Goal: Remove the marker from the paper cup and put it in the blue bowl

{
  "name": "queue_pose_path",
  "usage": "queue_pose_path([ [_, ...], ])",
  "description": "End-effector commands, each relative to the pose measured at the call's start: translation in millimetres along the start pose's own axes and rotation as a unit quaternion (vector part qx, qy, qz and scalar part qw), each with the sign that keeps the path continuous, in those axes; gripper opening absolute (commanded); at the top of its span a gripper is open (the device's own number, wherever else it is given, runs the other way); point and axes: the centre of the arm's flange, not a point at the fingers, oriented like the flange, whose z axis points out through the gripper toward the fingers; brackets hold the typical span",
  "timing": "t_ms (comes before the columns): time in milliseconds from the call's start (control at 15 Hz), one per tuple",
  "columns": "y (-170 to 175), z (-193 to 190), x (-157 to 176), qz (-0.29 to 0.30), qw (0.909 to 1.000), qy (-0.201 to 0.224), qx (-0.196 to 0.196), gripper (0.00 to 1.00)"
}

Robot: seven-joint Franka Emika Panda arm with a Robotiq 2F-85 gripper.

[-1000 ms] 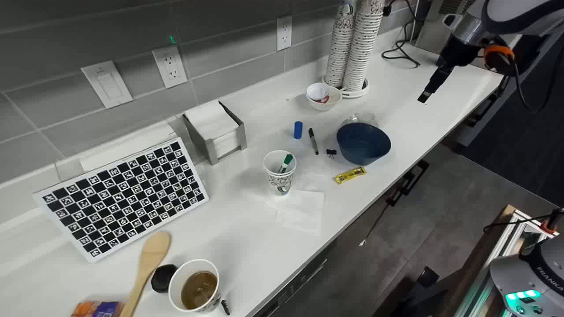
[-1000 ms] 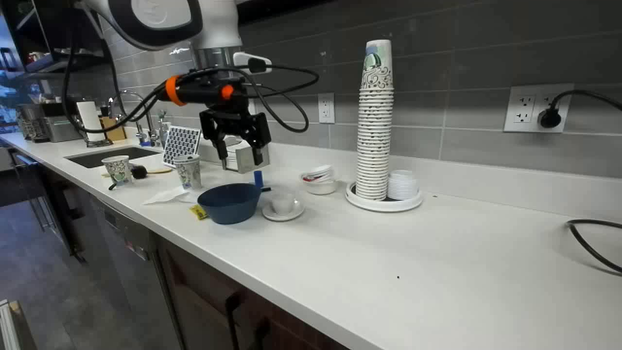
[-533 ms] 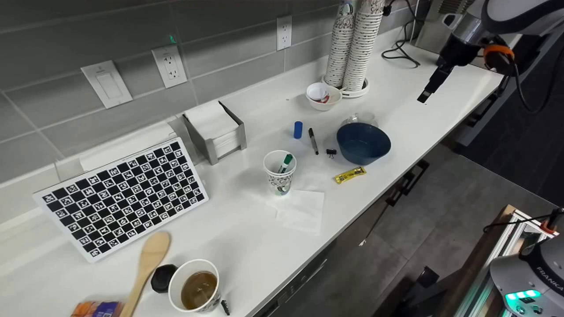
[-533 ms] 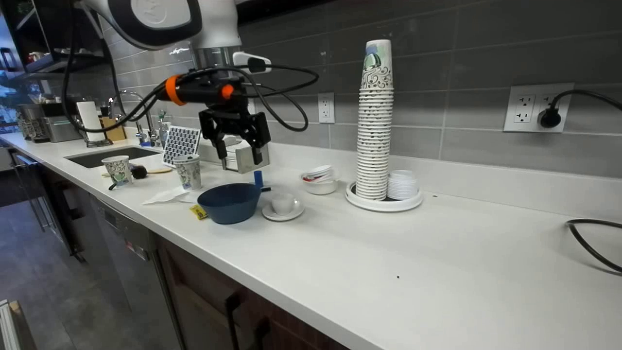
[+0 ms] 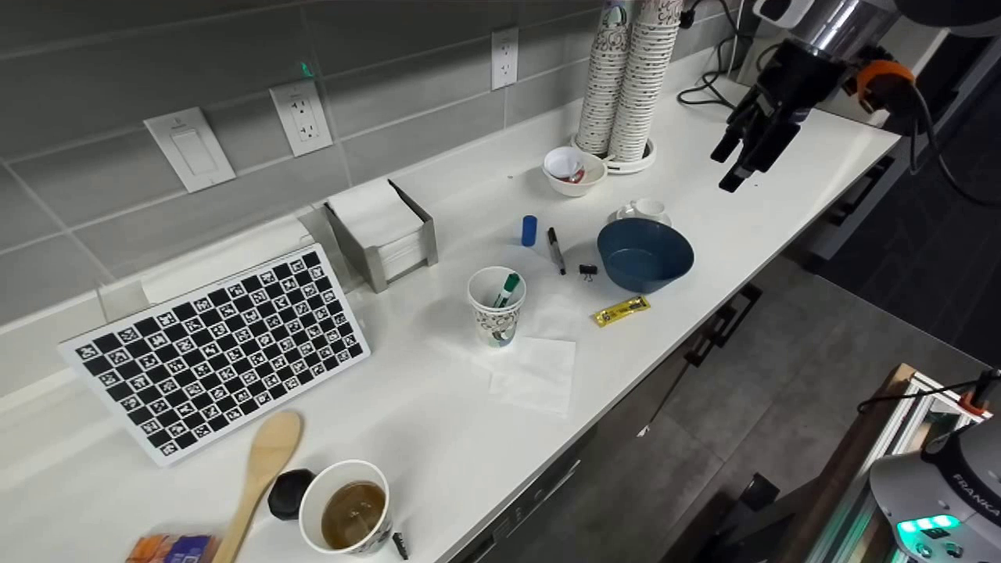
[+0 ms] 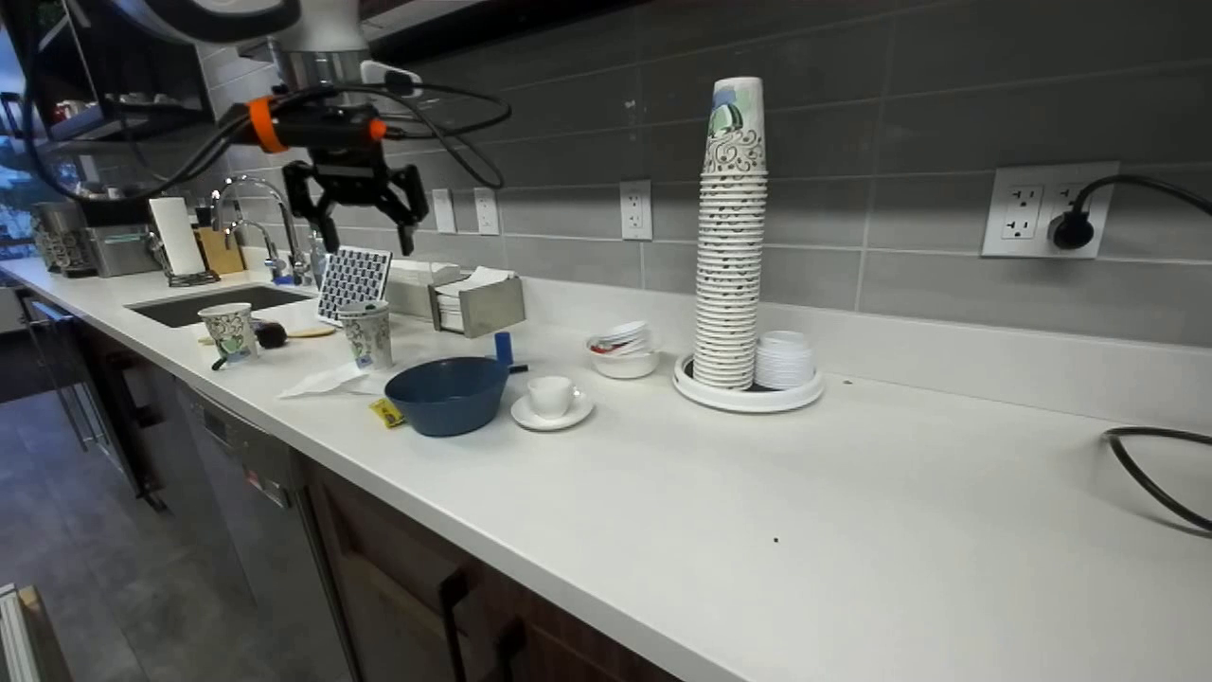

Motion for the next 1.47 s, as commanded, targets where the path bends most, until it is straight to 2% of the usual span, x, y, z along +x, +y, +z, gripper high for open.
queue_pose_path([
  [0, -93.3, 8.7, 25.1, -0.100, 0.9946, 0.020, 0.015, 1.00],
  [200, -160.7, 33.8, 51.5, -0.185, 0.9818, 0.042, 0.018, 1.00],
  [267, -170.8, 36.1, 56.9, -0.211, 0.9760, 0.050, 0.015, 1.00],
  [333, -155.4, 23.8, 51.3, -0.172, 0.9847, 0.026, 0.009, 1.00],
  [467, -177.5, 30.9, 56.6, -0.199, 0.9794, 0.034, 0.008, 1.00],
  [600, -176.0, 30.7, 56.8, -0.205, 0.9781, 0.036, 0.007, 1.00],
  [667, -181.6, 40.5, 66.7, -0.239, 0.9689, 0.060, 0.018, 1.00],
  [733, -185.3, 44.1, 77.9, -0.264, 0.9618, 0.070, 0.018, 1.00],
  [867, -202.8, 49.2, 108.0, -0.312, 0.9455, 0.082, 0.046, 1.00],
  [1133, -235.2, 73.4, 164.0, -0.390, 0.9118, 0.066, 0.108, 1.00],
  [1333, -225.5, 84.1, 208.6, -0.449, 0.8808, 0.045, 0.142, 1.00],
  [1400, -216.3, 87.1, 221.1, -0.452, 0.8802, 0.045, 0.137, 1.00],
])
